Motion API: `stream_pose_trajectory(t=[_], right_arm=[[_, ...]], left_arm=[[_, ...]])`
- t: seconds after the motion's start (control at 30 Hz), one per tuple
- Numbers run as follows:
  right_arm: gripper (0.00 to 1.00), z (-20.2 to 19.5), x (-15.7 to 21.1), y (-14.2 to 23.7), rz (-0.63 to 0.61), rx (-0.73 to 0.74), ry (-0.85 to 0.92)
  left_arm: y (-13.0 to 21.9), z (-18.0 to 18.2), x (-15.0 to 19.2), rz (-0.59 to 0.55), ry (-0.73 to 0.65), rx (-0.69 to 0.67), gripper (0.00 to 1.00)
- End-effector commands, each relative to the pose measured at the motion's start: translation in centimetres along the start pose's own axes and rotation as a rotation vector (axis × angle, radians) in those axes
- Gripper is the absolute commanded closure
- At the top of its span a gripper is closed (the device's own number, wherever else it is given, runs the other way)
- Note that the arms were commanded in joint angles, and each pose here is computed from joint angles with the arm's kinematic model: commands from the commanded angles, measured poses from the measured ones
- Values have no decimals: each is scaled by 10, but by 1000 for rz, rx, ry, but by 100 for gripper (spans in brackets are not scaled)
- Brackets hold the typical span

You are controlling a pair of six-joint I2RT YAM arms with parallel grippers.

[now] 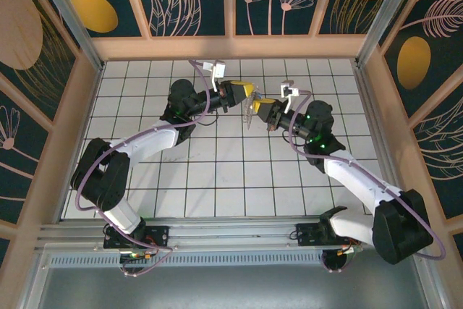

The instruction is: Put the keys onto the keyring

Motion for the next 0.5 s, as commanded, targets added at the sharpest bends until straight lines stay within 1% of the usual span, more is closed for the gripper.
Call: stream_pose_trajectory(t=[0.0,0.13,0.3,0.47], right_arm=[[100,8,0,3,12,-32,15],[100,12,5,-4,44,-49,10],[100,20,11,-21,105,-77,23],[100,15,9,-19,85,-35,33]], left_arm=[[3,-18,-21,-90,-60,26,100],[4,-19,-23,-98,-62,25,100],[4,-18,-20,-97,-57,27,100],[5,-18,-18,-97,-53,27,100]])
Point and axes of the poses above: each hand's point on the last joint's axis, 136 mm out from that joint toward the fingers, its own y axis back along the fingers, its own z axis along the line the jaws close on, x = y × z, the point moved 10 cm from there along y, back along the fingers, and after that the axes turned 13 degrees about -y, right-handed, at the moved point
